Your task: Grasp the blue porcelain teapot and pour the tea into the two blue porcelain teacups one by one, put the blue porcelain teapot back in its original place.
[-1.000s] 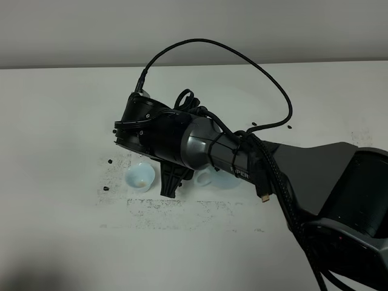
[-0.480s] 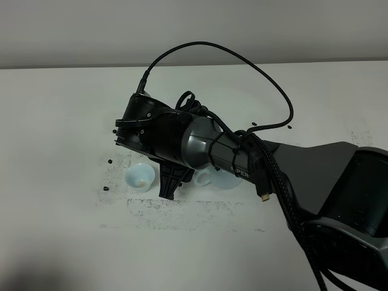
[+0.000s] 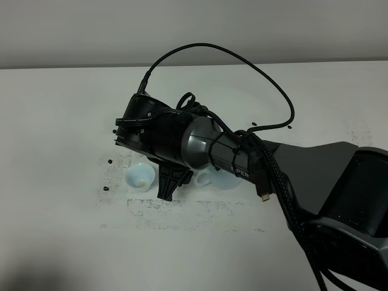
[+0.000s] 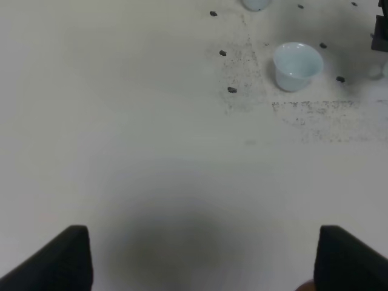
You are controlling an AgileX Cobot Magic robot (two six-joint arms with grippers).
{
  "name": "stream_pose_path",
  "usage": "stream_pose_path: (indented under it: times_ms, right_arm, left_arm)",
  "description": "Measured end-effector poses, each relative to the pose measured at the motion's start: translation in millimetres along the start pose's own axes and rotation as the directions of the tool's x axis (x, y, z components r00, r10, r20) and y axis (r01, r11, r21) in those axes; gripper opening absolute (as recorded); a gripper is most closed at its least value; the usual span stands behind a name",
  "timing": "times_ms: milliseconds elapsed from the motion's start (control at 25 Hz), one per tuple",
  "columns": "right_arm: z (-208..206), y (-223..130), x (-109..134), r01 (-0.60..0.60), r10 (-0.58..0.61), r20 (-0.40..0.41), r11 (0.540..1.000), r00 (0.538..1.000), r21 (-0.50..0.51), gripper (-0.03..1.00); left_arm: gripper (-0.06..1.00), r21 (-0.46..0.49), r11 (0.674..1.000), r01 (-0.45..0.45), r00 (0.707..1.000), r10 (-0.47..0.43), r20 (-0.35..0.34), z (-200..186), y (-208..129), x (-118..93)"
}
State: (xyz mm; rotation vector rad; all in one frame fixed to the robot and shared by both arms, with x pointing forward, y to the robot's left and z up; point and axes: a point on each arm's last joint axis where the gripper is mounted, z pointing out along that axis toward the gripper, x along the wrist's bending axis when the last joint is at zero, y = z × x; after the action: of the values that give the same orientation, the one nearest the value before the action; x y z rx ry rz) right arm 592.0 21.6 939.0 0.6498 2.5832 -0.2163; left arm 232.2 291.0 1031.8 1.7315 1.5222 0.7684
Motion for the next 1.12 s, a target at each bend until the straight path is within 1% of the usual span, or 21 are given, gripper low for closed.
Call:
stream_pose_path:
  times_ms: [600,680,840,920,1120]
  right_arm:
    - [-3.6,-0.3,-0.1,-0.013,0.013,-0.017,1.000,1.000,-0.009,0.51]
    - [-7.1,-2.7,-1.3,-0.014,0.014,-0.017,1.000,1.000,-0.012,0.51]
    - [-9.2,-14.1,1.8,0.013,-0.013,0.002,1.000,1.000,0.019,0.51]
    - [-15.2,-17.6,2.6,0.023,-0.023,0.018,1.000,1.000,0.020,0.51]
    - [-47.6,-18.5,2.7,0.016,-0.014,0.047,0.999,0.999,-0.048,0.51]
  left_arm:
    - [0.75,0.000,1.000,0.000,1.000,0.000,0.000,0.0,0.0,0.0]
    - [0.75,0.000,1.000,0.000,1.000,0.000,0.000,0.0,0.0,0.0]
    - [0.75,0.000,1.000,0.000,1.000,0.000,0.000,0.0,0.0,0.0]
    - [0.75,0.000,1.000,0.000,1.000,0.000,0.000,0.0,0.0,0.0]
    - [0.75,0.000,1.000,0.000,1.000,0.000,0.000,0.0,0.0,0.0]
